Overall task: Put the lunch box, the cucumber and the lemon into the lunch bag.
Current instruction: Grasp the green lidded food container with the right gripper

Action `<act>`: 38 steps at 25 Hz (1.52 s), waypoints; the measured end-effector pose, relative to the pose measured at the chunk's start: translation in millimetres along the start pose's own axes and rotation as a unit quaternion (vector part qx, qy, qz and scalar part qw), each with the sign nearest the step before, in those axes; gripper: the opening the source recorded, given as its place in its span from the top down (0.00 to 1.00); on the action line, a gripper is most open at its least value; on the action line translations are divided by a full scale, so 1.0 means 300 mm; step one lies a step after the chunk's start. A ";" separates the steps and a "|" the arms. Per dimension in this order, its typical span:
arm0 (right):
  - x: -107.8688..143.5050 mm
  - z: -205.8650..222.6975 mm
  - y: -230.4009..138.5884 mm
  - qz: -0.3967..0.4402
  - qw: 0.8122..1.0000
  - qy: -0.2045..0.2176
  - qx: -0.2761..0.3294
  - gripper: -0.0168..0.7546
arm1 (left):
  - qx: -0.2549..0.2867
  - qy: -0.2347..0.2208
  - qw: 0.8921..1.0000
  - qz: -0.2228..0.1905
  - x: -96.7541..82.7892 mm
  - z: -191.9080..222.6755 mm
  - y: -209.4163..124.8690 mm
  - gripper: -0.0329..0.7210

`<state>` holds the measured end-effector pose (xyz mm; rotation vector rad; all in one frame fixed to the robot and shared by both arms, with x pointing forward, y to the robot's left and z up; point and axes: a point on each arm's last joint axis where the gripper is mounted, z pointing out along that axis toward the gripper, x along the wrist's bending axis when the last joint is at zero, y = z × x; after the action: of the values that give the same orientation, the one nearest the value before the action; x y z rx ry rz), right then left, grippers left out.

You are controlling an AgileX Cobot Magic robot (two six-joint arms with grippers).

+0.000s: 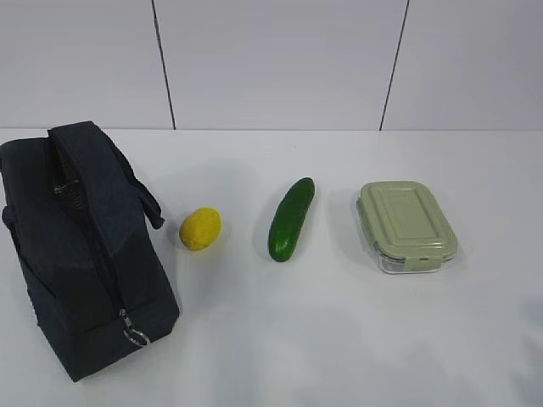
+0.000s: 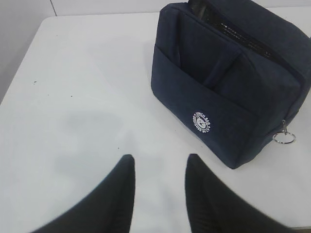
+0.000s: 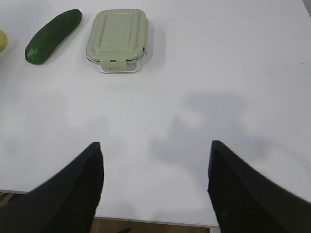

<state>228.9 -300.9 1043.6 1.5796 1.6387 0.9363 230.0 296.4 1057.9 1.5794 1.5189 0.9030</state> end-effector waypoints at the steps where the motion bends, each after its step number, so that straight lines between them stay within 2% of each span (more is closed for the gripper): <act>1: 0.000 0.000 0.000 0.000 1.000 0.000 0.000 0.29 | 0.000 0.000 1.000 0.000 0.000 0.000 0.000 0.64; 7: 0.000 -0.003 0.003 0.012 1.000 0.000 -0.002 0.29 | 0.000 0.000 1.000 0.000 0.000 0.000 0.000 0.64; 13: 0.000 -0.047 0.036 0.034 0.999 0.002 -0.032 0.29 | 0.000 0.000 1.000 0.000 0.000 0.000 0.000 0.64; 19: 0.010 -0.010 0.133 0.055 0.998 0.012 -0.011 0.29 | 0.000 0.000 1.000 0.000 0.000 0.000 0.000 0.64; 30: 0.045 0.192 0.338 0.109 0.991 0.044 0.063 0.29 | 0.000 0.000 1.000 0.000 0.000 0.000 0.000 0.64; 38: 0.056 0.415 0.457 0.133 0.985 0.043 0.105 0.29 | 0.000 0.000 1.000 0.000 0.000 0.000 0.000 0.64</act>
<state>405.5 -277.0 1096.2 1.9625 1.6567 1.0049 230.0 296.4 1057.9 1.5794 1.5189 0.9030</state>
